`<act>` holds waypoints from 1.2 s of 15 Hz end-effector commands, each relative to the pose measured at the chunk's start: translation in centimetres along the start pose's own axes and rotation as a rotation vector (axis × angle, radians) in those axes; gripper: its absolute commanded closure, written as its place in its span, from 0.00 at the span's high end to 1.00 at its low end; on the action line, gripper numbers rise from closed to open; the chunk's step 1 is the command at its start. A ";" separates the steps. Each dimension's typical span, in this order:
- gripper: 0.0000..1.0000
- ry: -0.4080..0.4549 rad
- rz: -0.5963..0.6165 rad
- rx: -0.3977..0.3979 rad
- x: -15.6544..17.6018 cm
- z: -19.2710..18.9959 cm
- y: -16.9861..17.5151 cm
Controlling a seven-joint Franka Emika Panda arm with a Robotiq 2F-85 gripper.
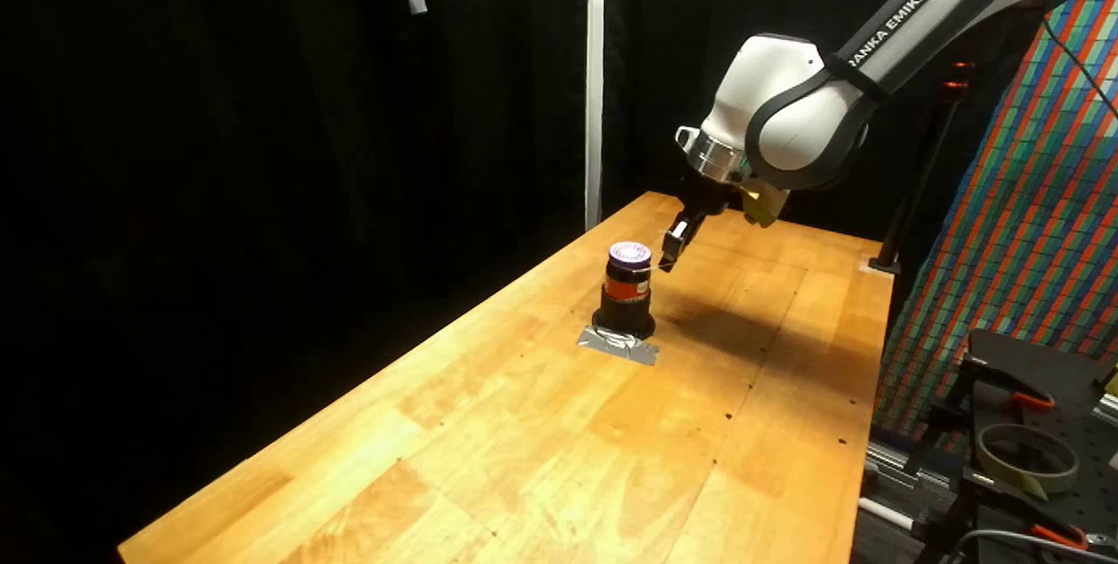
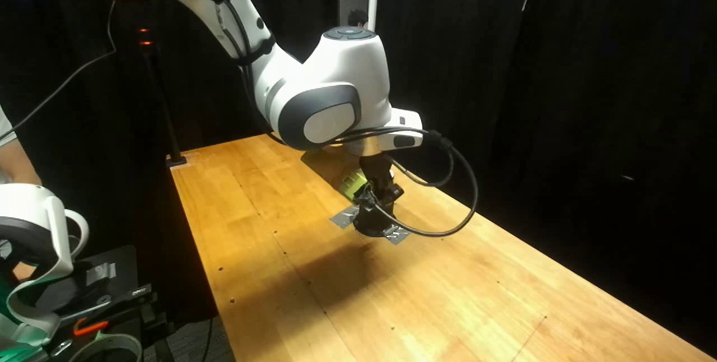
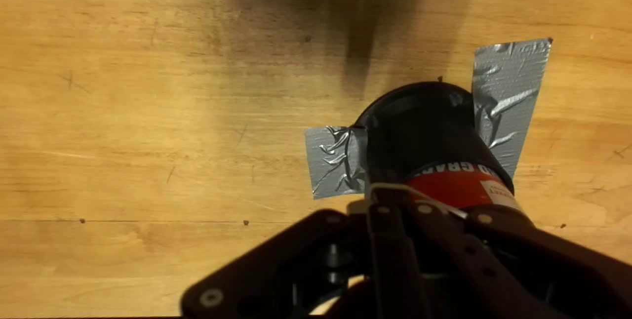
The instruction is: Put the rubber band on the cup
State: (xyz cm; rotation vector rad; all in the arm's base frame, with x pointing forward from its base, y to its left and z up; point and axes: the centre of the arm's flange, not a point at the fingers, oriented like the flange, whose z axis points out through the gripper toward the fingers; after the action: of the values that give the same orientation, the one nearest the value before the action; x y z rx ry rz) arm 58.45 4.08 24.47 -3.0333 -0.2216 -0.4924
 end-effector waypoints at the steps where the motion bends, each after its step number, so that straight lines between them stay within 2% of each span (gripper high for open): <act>1: 0.00 0.089 0.002 0.051 -2.6 -1.2 0.8; 6: 0.00 0.209 0.028 0.127 -3.6 -1.2 0.8; 11: 0.00 0.313 0.025 0.145 -4.3 -1.4 1.1; 15: 0.00 0.362 0.032 0.167 -5.2 -1.4 1.7; 18: 0.00 0.368 0.036 0.201 -5.9 -1.5 2.4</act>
State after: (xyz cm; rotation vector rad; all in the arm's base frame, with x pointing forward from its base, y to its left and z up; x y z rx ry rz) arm 54.44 2.21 24.01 -2.7227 -0.1626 -0.9122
